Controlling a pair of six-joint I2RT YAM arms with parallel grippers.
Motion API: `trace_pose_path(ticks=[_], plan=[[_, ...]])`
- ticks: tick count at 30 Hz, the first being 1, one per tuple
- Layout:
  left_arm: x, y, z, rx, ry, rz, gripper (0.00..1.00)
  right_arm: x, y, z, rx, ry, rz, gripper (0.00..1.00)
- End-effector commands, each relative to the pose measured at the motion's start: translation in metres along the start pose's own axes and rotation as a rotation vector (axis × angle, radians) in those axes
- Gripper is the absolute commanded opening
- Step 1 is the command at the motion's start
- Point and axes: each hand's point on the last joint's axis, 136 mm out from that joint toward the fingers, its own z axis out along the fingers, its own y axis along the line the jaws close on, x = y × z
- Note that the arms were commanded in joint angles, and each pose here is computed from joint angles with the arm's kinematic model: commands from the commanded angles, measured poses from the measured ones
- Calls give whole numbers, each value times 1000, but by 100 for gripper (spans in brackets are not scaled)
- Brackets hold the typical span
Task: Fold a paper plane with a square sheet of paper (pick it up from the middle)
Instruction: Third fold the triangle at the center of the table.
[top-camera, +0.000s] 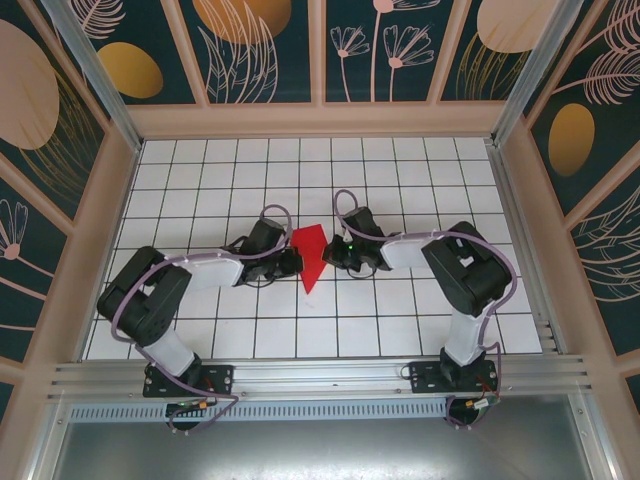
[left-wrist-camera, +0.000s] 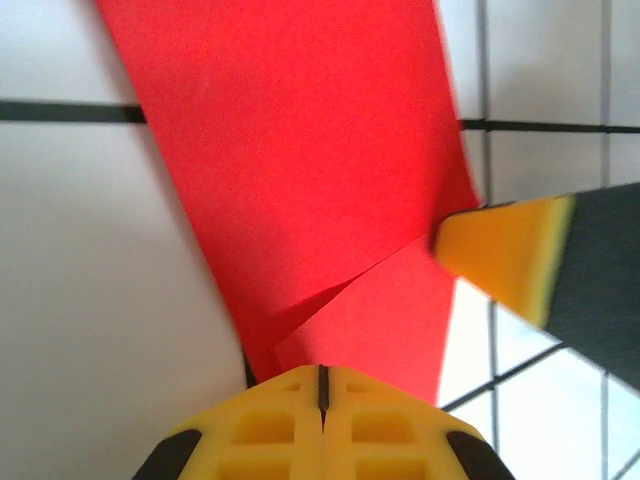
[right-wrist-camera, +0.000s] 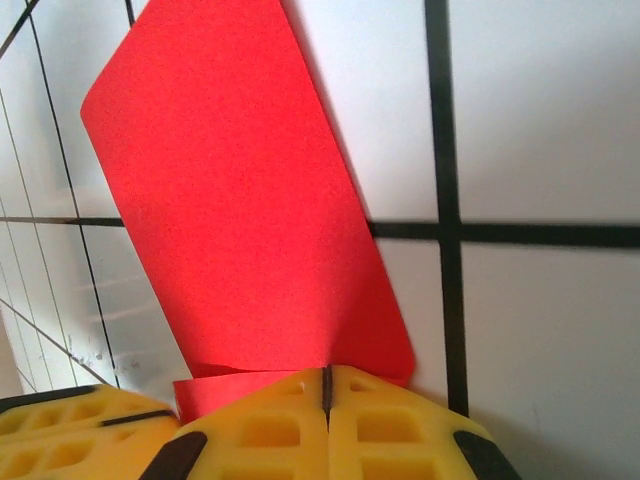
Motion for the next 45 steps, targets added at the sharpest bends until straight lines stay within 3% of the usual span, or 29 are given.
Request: trace_pose_path(ticks=[1, 5, 11, 19, 27, 31, 35, 45], plan=[[-11, -24, -22, 84, -61, -4, 14, 18, -13, -7, 61, -11, 125, 1], [1, -33, -34, 155, -70, -54, 19, 23, -6, -14, 4, -39, 202, 0], [29, -44, -34, 217, -14, -81, 13, 20, -5, -23, -6, -77, 251, 1], [66, -34, -12, 167, 90, -95, 3, 21, -7, -19, 1, -67, 264, 1], [87, -12, 1, 80, 159, -92, 0, 21, -7, -17, -4, -55, 256, 0], [89, 2, 4, 16, 152, -95, 0, 14, 7, -25, -51, -77, 177, 1], [92, 12, 5, -18, 152, -99, 0, 11, 30, -36, -106, -75, -9, 2], [94, 16, 5, -27, 152, -103, 0, 57, 32, -13, -77, 88, -152, 2]])
